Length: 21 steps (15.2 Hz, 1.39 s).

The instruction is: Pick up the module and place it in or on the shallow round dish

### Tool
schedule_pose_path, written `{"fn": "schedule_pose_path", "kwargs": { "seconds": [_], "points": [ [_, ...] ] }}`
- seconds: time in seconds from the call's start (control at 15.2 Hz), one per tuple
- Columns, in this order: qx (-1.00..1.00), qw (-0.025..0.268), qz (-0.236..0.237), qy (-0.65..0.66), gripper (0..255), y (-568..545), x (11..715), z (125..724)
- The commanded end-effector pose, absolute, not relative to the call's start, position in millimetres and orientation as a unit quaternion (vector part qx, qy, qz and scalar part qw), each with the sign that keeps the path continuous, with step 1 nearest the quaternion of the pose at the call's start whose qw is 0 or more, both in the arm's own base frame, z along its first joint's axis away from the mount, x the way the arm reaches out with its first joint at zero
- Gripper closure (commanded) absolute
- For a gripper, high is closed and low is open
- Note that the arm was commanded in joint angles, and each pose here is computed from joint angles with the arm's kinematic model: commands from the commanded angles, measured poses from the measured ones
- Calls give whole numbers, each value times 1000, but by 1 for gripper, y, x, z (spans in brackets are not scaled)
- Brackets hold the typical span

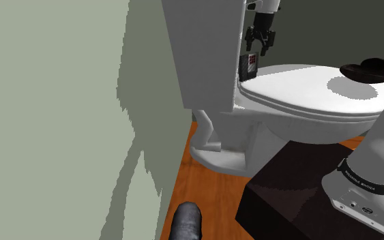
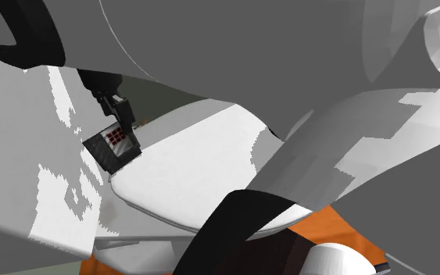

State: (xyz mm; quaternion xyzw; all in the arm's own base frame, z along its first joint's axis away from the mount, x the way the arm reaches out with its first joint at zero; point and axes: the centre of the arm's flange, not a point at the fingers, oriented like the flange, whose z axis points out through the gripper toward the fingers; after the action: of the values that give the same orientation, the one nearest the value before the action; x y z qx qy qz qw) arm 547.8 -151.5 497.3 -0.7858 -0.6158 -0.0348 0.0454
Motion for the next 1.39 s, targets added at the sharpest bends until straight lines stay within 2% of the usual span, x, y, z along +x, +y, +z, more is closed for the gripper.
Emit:
{"fn": "schedule_pose_path", "kwargs": {
  "seconds": [0.0, 0.4, 0.46, 1.06, 1.32],
  "points": [
    [-778, 56, -23, -625, 0, -138, 552, 478],
    [-778, 56, -23, -625, 0, -138, 552, 478],
    [-778, 56, -23, -625, 255, -136, 553, 479],
    [-778, 56, -23, -625, 255, -138, 552, 478],
    [-778, 56, -23, -625, 255, -138, 552, 499]
  ]
}}
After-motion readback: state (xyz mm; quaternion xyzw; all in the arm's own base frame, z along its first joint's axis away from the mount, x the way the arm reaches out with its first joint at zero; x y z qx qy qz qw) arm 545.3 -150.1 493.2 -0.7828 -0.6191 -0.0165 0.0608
